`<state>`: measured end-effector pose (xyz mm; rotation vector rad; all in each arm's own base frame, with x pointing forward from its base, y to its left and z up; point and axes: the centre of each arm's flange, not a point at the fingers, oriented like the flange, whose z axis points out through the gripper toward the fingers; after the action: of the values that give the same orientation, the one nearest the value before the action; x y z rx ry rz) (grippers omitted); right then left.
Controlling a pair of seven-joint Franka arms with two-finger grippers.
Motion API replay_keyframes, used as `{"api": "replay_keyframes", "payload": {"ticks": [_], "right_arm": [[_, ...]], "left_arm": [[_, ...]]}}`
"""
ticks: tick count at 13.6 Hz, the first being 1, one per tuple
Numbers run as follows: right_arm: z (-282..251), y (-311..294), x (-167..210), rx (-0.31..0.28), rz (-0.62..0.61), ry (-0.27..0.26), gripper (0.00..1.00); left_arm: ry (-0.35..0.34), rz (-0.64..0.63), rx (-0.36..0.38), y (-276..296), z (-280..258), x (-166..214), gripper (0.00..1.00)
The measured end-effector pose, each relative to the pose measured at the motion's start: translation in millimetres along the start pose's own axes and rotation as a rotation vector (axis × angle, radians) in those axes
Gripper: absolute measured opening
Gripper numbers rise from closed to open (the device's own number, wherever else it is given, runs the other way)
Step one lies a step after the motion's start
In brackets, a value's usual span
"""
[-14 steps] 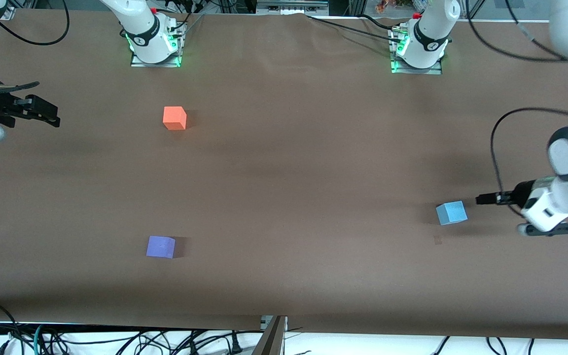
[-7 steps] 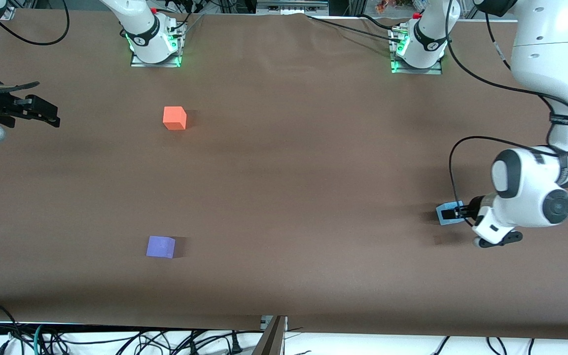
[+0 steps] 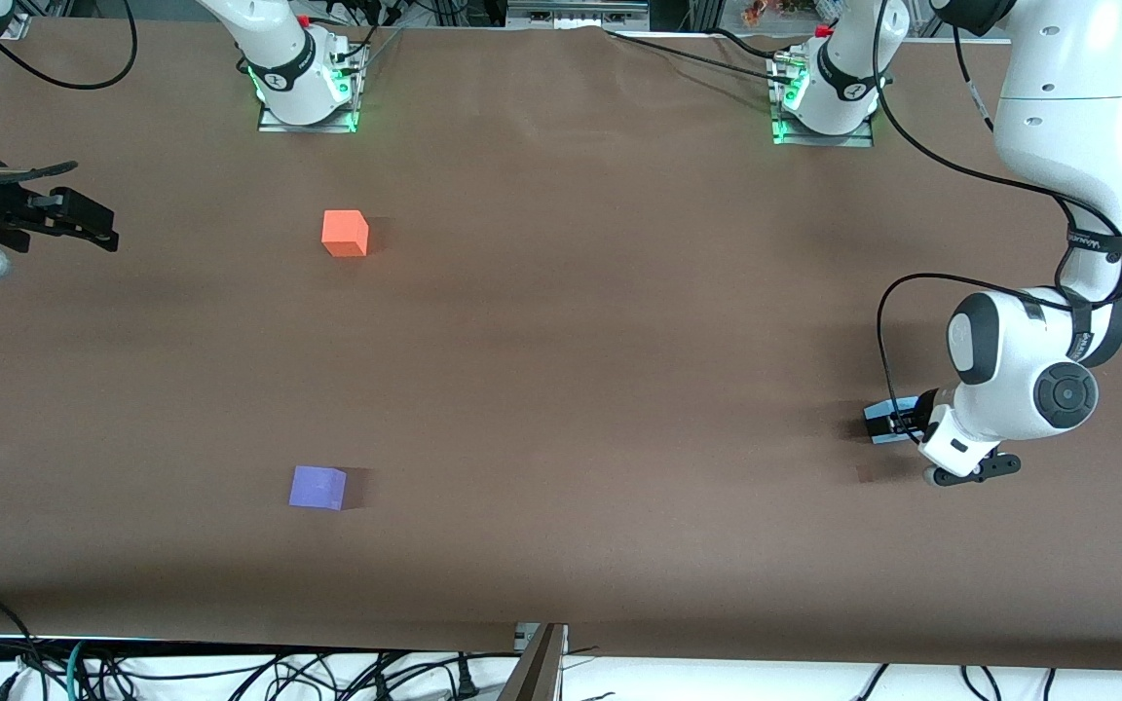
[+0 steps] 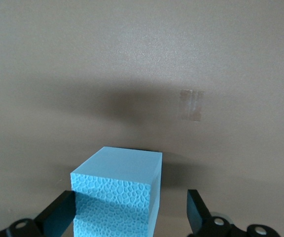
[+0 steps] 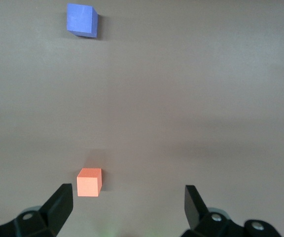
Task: Place blue block between orange and purple blocks
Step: 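Reach the left gripper down over the light-blue cube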
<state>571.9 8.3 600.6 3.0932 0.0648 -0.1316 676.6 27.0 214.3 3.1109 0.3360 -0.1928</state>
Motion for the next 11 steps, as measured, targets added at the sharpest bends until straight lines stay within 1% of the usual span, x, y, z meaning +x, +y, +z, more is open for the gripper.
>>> {"api": "replay_keyframes", "payload": {"ticks": [5,11], "right_arm": [[0,0,0,0.0,0.0,0.0,1.0],[0,0,0,0.0,0.0,0.0,1.0]], "left_arm": [[0.016,0.001,-0.004,1,-11,2,1.0],[-0.003,-0.005,0.0,-5,-1,-2,1.0]]}}
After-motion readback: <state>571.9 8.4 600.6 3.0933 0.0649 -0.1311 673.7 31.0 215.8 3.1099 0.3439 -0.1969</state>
